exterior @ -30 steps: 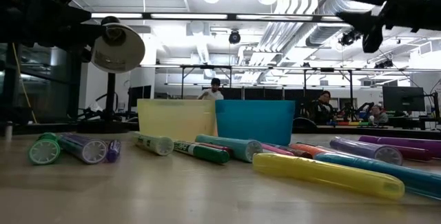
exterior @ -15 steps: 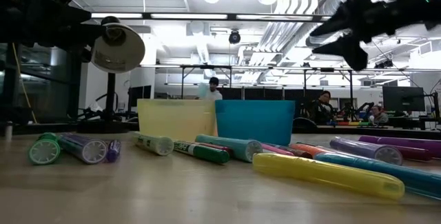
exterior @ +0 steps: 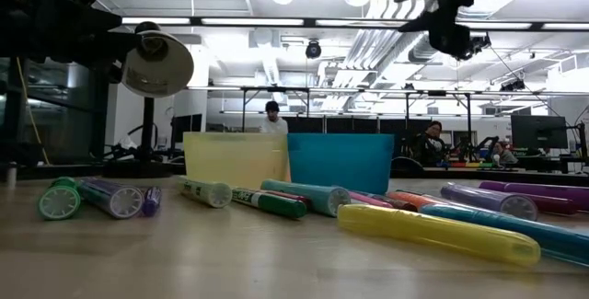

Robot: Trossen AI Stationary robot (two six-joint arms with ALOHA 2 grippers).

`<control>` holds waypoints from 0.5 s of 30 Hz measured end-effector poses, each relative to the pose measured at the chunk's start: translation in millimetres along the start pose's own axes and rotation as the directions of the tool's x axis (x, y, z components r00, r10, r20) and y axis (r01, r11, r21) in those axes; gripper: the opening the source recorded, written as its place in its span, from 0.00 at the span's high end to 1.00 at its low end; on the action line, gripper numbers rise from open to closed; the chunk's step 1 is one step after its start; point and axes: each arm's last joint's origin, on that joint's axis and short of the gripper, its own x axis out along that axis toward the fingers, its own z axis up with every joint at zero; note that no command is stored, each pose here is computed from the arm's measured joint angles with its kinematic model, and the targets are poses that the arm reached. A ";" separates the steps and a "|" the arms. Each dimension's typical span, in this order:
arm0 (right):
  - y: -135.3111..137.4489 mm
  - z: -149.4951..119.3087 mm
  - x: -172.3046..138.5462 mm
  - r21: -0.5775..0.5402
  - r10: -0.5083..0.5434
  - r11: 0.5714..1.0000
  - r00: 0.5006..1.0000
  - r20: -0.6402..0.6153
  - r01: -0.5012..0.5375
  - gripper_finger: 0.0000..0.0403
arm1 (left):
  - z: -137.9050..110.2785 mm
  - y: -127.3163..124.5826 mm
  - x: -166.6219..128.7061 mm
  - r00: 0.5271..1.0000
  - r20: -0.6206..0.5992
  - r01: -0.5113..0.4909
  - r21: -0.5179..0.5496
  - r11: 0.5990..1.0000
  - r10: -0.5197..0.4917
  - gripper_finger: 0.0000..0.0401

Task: Pick & Place Markers
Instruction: Put the right purple highlighter pen into the orange bin

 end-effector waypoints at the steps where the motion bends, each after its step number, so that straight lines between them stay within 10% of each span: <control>1: 2.3 1.8 1.5 0.015 0.004 1.000 0.999 -0.036 -0.003 0.53 | 0.0 0.0 0.0 1.000 0.000 0.000 0.000 1.000 0.000 0.58; 8: 20.6 -4.2 24.7 0.031 -0.140 0.987 0.943 -0.302 0.157 0.53 | 0.0 0.1 0.0 1.000 0.000 -0.002 0.000 1.000 0.002 0.58; 15: 28.1 -27.2 39.1 -0.123 -0.502 0.852 0.729 -0.466 0.508 0.53 | 0.0 0.0 0.0 1.000 0.000 -0.002 0.000 1.000 0.002 0.58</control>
